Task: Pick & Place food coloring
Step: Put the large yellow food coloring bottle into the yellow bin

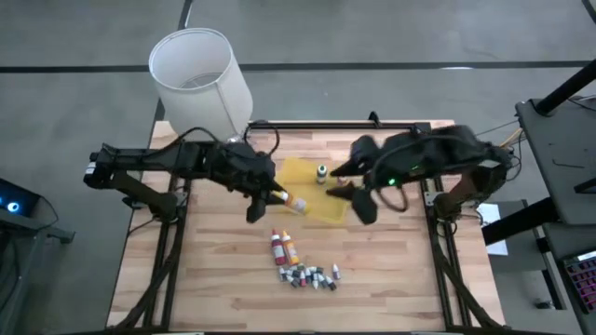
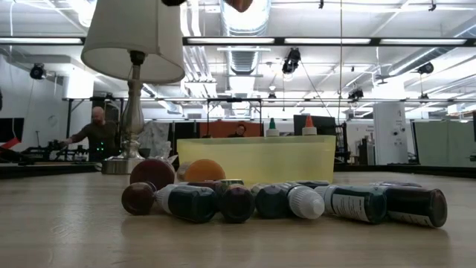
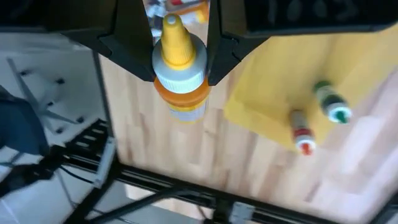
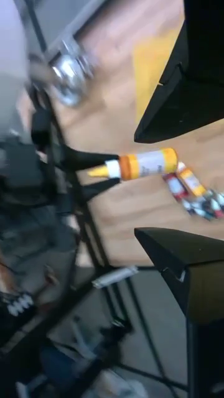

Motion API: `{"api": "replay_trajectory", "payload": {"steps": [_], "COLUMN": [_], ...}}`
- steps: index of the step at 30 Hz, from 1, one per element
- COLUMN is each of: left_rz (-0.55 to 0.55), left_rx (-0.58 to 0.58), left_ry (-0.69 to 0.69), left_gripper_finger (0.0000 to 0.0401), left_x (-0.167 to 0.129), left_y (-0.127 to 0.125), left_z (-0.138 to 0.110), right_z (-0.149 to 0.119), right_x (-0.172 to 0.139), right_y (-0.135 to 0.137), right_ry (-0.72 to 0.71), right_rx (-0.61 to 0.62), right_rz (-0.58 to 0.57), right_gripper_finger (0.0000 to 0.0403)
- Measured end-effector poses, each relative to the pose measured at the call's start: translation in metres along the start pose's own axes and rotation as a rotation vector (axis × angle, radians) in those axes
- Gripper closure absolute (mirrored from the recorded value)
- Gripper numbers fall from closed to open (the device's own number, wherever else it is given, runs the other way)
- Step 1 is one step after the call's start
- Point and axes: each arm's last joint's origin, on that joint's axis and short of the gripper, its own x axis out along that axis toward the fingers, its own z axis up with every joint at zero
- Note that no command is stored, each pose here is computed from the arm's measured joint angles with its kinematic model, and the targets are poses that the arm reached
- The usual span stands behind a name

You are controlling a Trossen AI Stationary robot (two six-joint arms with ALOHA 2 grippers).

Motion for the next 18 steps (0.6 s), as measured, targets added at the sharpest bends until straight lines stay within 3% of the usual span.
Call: {"api": "replay_trajectory", "payload": {"steps": [7,18], "left_rz": [0.054,0.153], "left_rx": [-0.005,-0.038], "left_ry": [0.015,0.131], "left_gripper_finger": [0.0307,0.0307], "left_x": [0.000,0.023], "left_y": [0.028,0.071], "left_z": [0.005,0.018], "right_z": [0.002,-0.002], "right_x": [-0.030,-0.042], "right_y": [-0.009,-0.017], "right_ry": [-0.072,-0.067], "right_rx": [0.007,-0.010], "right_rz": [-0.043,-0.129], "right_gripper_finger": [0.0179,0.0179]}}
